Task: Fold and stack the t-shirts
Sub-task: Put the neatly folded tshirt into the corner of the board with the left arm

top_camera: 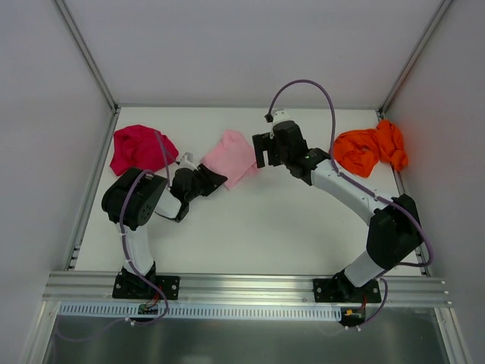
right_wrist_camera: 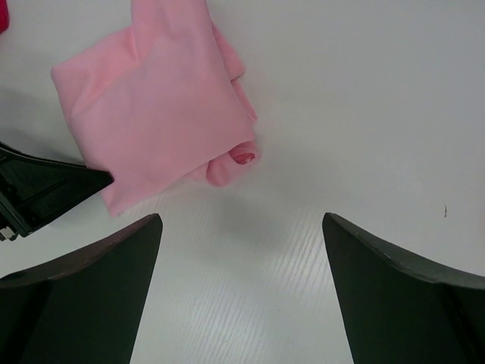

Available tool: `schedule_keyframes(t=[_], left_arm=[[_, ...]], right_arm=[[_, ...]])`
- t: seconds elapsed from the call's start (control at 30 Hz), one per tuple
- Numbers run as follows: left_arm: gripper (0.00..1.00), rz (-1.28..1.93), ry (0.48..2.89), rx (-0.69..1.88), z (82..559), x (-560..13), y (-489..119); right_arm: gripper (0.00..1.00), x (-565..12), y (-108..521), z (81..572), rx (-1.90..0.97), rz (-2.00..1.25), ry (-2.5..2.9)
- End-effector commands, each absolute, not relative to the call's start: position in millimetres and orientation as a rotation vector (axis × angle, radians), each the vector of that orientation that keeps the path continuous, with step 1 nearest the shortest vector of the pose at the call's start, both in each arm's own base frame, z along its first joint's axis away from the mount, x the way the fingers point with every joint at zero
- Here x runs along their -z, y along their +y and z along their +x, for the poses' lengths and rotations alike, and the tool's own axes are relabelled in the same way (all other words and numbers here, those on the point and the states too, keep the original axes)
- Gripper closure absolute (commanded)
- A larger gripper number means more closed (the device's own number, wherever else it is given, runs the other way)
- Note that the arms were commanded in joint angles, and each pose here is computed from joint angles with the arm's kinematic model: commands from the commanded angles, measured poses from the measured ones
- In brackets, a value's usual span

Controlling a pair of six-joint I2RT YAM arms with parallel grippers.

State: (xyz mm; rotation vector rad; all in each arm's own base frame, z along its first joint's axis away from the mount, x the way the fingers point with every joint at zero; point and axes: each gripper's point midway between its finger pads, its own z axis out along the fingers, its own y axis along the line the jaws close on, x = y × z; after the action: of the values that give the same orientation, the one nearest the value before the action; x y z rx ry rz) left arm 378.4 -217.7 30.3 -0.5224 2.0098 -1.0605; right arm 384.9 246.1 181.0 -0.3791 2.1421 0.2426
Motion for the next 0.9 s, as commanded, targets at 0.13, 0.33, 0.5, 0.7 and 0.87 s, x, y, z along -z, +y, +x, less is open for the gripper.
schedule_keyframes(t=[0.13,0.33,0.5,0.7,0.87], left_arm=[[0.97,-0.507,2.202,1.005,358,14,-218],[1.0,-0.444,2.187,0.975,370,-4,-221],[1.0,-0.38,2.163,0.829,398,-44,-212],[1.0,-0.445,2.157,0.66,429,-88,-182],[1.0,-0.474,2.191,0.562,444,-103,-159]], right_arm=[[0.06,-216,241,382,-0.271,-0.342,2.056],[0.06,-214,240,379,-0.275,-0.34,2.056],[0.06,-210,242,376,-0.301,-0.341,2.064],[0.06,-199,241,364,-0.348,-0.33,2.064],[0.06,-202,239,358,-0.369,-0.333,2.052]])
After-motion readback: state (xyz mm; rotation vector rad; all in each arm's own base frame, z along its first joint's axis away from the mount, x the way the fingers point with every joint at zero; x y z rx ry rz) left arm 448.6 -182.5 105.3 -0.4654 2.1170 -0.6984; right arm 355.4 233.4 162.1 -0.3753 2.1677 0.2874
